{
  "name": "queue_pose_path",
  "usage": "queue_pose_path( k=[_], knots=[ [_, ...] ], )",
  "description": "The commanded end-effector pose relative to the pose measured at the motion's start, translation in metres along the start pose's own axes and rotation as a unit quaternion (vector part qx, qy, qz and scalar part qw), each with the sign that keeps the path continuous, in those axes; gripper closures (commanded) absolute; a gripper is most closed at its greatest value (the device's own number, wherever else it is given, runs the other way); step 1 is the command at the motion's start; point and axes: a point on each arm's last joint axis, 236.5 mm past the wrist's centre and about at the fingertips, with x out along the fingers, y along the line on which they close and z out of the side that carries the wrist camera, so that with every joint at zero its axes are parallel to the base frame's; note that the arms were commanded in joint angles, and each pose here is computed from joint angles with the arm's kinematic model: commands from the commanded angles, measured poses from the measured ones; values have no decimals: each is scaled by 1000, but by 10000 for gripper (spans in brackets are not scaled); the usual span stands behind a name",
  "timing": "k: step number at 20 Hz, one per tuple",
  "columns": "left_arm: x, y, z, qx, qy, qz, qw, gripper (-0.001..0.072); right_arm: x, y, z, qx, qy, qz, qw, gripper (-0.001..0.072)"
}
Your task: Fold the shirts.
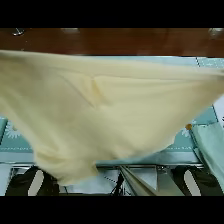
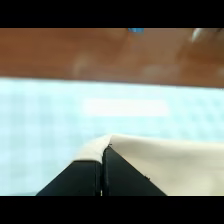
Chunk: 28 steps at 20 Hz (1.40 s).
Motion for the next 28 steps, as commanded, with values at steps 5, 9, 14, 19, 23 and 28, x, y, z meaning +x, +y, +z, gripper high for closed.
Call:
queue_pose_path(
  k=[5, 9, 14, 19, 23, 28],
  knots=[
    [146, 88, -41, -127, 71, -9, 989, 687, 208, -14, -4, 128, 77, 158, 976, 688],
    [207, 98, -77, -151, 118, -12, 981, 686, 312, -26, -33, 213, 124, 191, 950, 687],
    [248, 89, -107, -188, 148, -31, 970, 576, 394, -32, -46, 281, 170, 194, 924, 434],
    [200, 117, -131, -179, 259, -18, 949, 4, 357, -67, -37, 263, 204, 201, 921, 84],
    [104, 198, -206, -243, 399, 95, 879, 3, 273, -171, -106, 235, 323, 56, 915, 85],
    [66, 182, -323, -362, 440, 74, 818, 5, 227, -151, -187, 348, 277, 52, 894, 85]
  ],
)
